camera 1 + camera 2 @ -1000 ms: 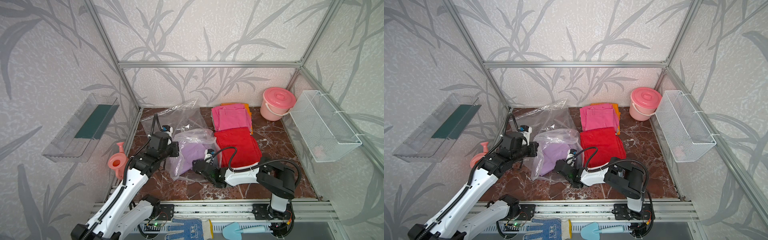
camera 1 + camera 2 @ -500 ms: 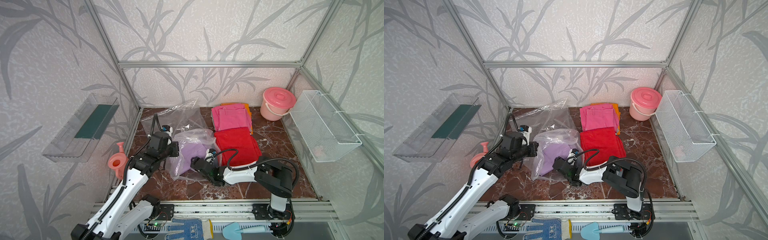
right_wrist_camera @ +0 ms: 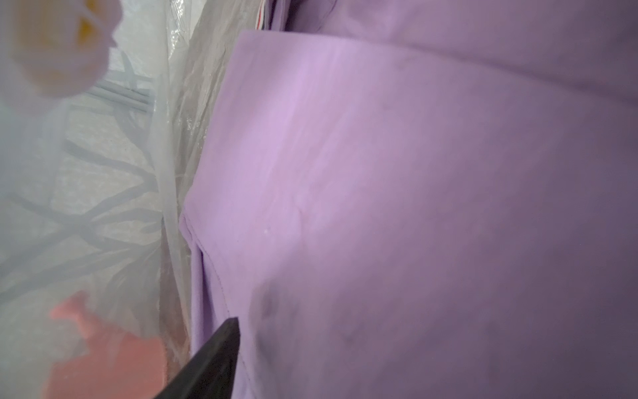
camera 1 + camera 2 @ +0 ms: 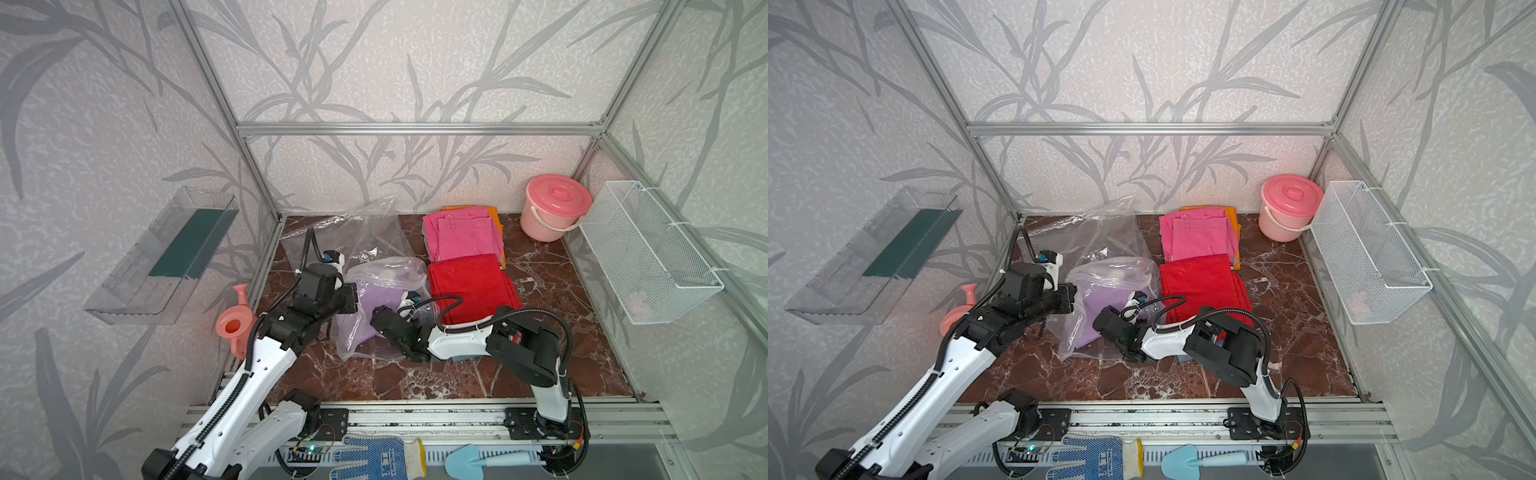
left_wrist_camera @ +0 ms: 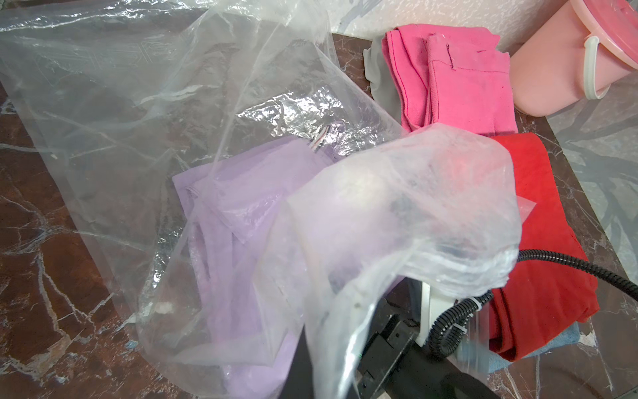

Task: Take the trousers out of the vacuum bag
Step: Take out the trousers from the vacuum bag.

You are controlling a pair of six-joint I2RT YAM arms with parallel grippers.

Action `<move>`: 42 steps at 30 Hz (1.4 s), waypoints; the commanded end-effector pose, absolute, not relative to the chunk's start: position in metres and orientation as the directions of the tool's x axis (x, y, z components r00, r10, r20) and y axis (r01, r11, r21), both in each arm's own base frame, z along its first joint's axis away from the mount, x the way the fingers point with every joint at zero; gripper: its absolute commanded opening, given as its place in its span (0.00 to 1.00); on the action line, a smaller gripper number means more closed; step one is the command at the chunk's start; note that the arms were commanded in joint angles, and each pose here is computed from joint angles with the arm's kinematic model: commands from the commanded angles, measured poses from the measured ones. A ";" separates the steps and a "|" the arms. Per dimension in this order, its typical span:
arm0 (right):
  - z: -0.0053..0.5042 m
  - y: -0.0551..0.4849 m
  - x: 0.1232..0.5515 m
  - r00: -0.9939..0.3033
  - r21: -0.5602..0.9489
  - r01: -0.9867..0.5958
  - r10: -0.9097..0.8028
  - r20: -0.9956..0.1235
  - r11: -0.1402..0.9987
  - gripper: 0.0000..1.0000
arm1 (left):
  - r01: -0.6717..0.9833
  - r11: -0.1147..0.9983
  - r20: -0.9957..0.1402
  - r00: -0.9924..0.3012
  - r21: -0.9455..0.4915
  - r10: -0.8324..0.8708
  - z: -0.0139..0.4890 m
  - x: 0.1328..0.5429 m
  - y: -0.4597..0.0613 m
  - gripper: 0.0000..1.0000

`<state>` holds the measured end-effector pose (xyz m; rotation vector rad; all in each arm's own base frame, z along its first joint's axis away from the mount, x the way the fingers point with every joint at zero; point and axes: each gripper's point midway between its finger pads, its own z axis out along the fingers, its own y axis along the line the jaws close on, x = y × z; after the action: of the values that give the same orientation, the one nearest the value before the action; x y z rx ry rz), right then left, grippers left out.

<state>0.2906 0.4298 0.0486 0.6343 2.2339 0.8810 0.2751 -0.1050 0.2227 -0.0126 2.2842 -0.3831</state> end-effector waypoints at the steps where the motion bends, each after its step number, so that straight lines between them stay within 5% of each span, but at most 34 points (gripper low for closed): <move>1: 0.032 0.420 0.299 -0.661 0.694 0.240 0.638 -0.396 0.679 0.55 | 0.112 0.955 -0.735 -0.665 -0.276 -0.135 0.226 0.275 -0.103 0.00; 7: 0.070 0.429 0.309 -0.653 0.719 0.105 0.593 -0.471 0.687 0.20 | 0.108 0.955 -0.730 -0.670 -0.275 -0.134 0.224 0.275 -0.103 0.00; 11: 0.112 0.432 0.312 -0.622 0.726 -0.001 0.568 -0.539 0.688 0.07 | 0.105 0.956 -0.731 -0.669 -0.273 -0.135 0.225 0.276 -0.102 0.00; 20: 0.196 0.425 0.298 -0.567 0.739 -0.180 0.545 -0.617 0.649 0.04 | 0.102 0.958 -0.725 -0.675 -0.270 -0.133 0.222 0.277 -0.102 0.00; 27: 0.192 0.404 0.285 -0.583 0.738 -0.158 0.541 -0.606 0.656 0.03 | 0.100 0.957 -0.723 -0.677 -0.273 -0.136 0.222 0.278 -0.102 0.00; 33: 0.178 0.438 0.262 -0.654 0.745 -0.191 0.483 -0.582 0.639 0.02 | 0.102 0.956 -0.721 -0.680 -0.274 -0.134 0.221 0.278 -0.103 0.00; 42: 0.212 0.452 0.250 -0.644 0.748 -0.265 0.466 -0.607 0.608 0.02 | 0.100 0.956 -0.720 -0.681 -0.277 -0.137 0.221 0.278 -0.103 0.00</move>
<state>0.2462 0.4490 0.1607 0.1486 2.1092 1.0182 0.2760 -0.1047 0.2204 -0.0159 2.2924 -0.3798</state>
